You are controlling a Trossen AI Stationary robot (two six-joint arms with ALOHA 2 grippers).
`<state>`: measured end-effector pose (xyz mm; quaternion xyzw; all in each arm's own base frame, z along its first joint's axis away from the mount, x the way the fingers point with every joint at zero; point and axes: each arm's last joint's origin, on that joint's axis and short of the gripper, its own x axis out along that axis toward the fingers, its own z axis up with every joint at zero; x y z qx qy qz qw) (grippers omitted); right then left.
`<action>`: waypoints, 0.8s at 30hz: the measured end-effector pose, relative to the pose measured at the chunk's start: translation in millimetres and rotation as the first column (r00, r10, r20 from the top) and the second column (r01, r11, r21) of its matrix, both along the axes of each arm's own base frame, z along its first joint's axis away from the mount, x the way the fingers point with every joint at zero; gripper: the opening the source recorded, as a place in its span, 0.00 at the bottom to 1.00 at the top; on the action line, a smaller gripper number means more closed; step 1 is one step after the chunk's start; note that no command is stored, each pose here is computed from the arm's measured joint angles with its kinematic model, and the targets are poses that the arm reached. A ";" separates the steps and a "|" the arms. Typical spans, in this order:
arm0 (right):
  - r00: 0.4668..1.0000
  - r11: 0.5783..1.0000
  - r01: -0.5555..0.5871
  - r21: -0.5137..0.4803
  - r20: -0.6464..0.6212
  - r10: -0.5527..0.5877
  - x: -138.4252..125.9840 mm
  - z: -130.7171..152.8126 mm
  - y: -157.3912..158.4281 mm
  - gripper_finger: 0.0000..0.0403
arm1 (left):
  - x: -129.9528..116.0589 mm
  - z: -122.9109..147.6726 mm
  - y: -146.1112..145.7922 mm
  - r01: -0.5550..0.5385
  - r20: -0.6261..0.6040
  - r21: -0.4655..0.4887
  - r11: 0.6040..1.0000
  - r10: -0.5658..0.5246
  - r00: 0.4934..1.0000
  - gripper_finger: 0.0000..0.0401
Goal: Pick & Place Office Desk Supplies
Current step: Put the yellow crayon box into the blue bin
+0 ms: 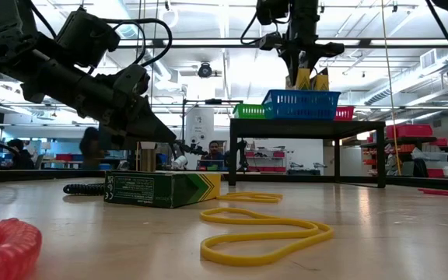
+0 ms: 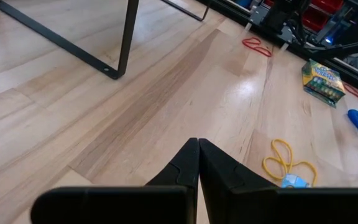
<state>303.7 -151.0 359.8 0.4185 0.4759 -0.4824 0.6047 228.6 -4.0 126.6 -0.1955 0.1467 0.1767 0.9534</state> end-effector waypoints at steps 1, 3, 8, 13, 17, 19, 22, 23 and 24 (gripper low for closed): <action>1.000 1.000 0.000 -0.002 -0.001 0.000 0.0 0.0 0.0 0.25 | 0.0 0.0 0.0 0.000 0.000 0.000 1.000 0.000 1.000 0.04; 1.000 1.000 0.000 -0.003 -0.001 0.000 0.0 0.0 0.1 0.25 | 0.0 0.0 0.0 0.000 0.000 0.000 1.000 0.000 1.000 0.04; 1.000 1.000 -0.011 -0.004 -0.004 0.011 0.0 0.0 0.1 0.25 | 0.0 0.0 0.0 0.006 -0.005 0.016 1.000 -0.006 1.000 0.04; 1.000 1.000 -0.012 -0.006 -0.006 0.012 -0.5 -0.1 -1.0 0.27 | 0.0 0.0 0.0 0.008 -0.007 0.022 1.000 -0.008 1.000 0.04; 1.000 1.000 -0.019 -0.001 -0.004 0.019 -0.4 -0.1 -0.9 0.33 | 0.0 0.0 0.0 0.008 -0.007 0.022 1.000 -0.008 1.000 0.04; 1.000 1.000 -0.018 -0.001 -0.003 0.018 -0.5 0.0 -0.8 0.35 | 0.0 0.0 0.0 0.008 -0.007 0.022 1.000 -0.008 1.000 0.04; 1.000 1.000 -0.018 0.000 -0.003 0.018 -0.5 0.0 -0.8 0.36 | 0.0 0.0 0.0 0.007 -0.006 0.019 1.000 -0.007 1.000 0.04; 1.000 1.000 -0.018 0.000 -0.003 0.018 -0.5 0.0 -0.8 0.36 | 0.0 0.0 0.0 0.007 -0.006 0.019 1.000 -0.007 1.000 0.04; 1.000 1.000 -0.018 0.000 -0.003 0.018 -0.4 0.0 -0.8 0.36 | 0.0 0.0 0.0 0.007 -0.006 0.019 1.000 -0.007 1.000 0.04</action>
